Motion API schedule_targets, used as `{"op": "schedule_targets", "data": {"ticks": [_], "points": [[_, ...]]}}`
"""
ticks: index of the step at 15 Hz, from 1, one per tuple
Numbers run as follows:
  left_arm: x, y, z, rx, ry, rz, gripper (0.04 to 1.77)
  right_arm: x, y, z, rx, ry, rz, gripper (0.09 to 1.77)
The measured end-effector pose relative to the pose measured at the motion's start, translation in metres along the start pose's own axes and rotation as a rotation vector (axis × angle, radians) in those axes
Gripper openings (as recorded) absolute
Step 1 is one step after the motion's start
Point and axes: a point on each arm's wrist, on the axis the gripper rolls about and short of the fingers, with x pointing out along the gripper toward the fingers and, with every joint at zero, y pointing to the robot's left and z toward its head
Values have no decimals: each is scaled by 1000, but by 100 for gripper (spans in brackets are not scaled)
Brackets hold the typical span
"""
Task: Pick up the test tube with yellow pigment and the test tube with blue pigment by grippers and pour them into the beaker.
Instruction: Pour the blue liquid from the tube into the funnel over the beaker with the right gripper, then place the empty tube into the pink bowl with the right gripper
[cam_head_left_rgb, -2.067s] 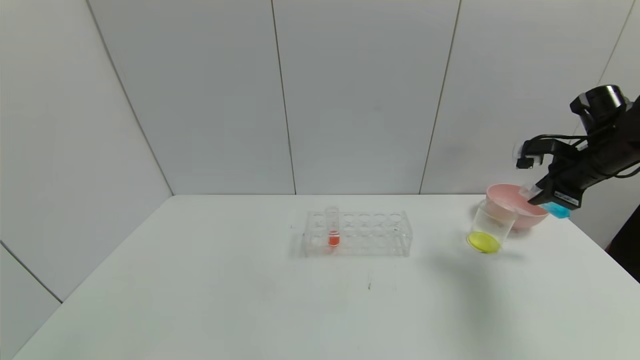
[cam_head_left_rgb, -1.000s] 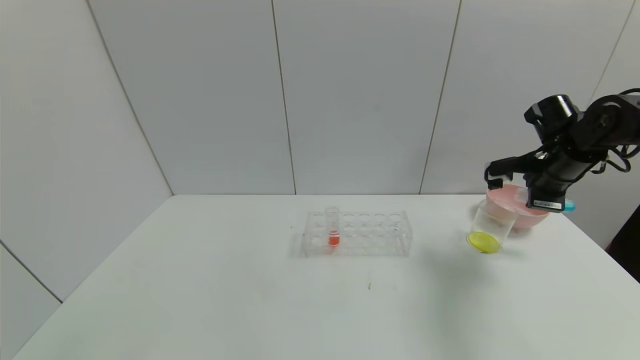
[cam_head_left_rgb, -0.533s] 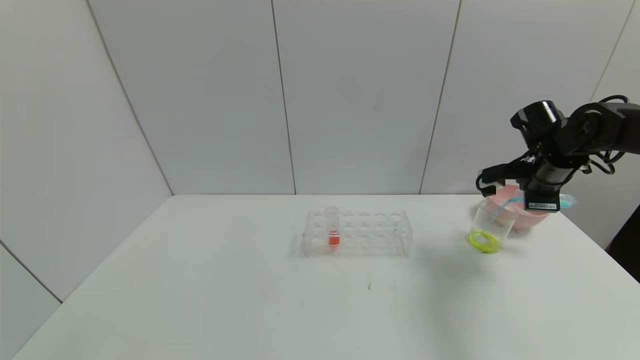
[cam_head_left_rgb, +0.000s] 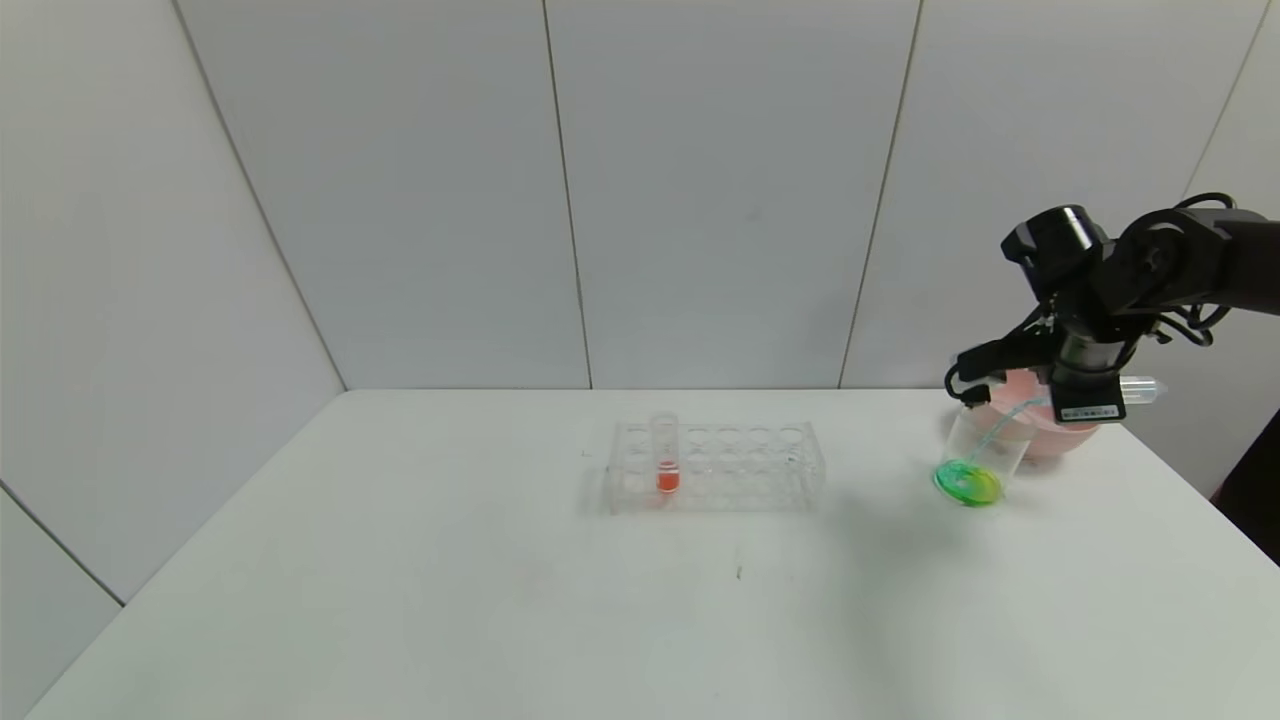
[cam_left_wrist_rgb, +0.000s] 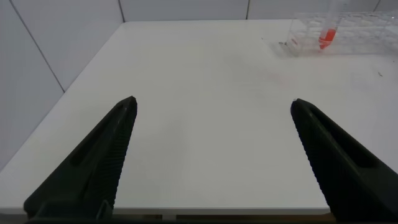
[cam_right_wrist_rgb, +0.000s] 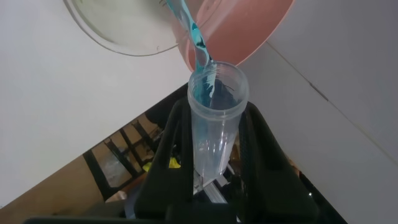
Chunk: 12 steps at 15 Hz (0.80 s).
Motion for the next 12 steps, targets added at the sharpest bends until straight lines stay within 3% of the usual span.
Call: {"op": "schedule_targets", "data": {"ticks": [4, 9, 12], "points": [[0, 0, 0, 0, 0, 0, 176, -5, -1, 6, -77, 74, -42, 49], [0, 0, 0, 0, 0, 0, 176, -15, 0, 10, -107, 80, -56, 49], [0, 0, 0, 0, 0, 0, 176, -19, -3, 1, -86, 72, -62, 49]]}}
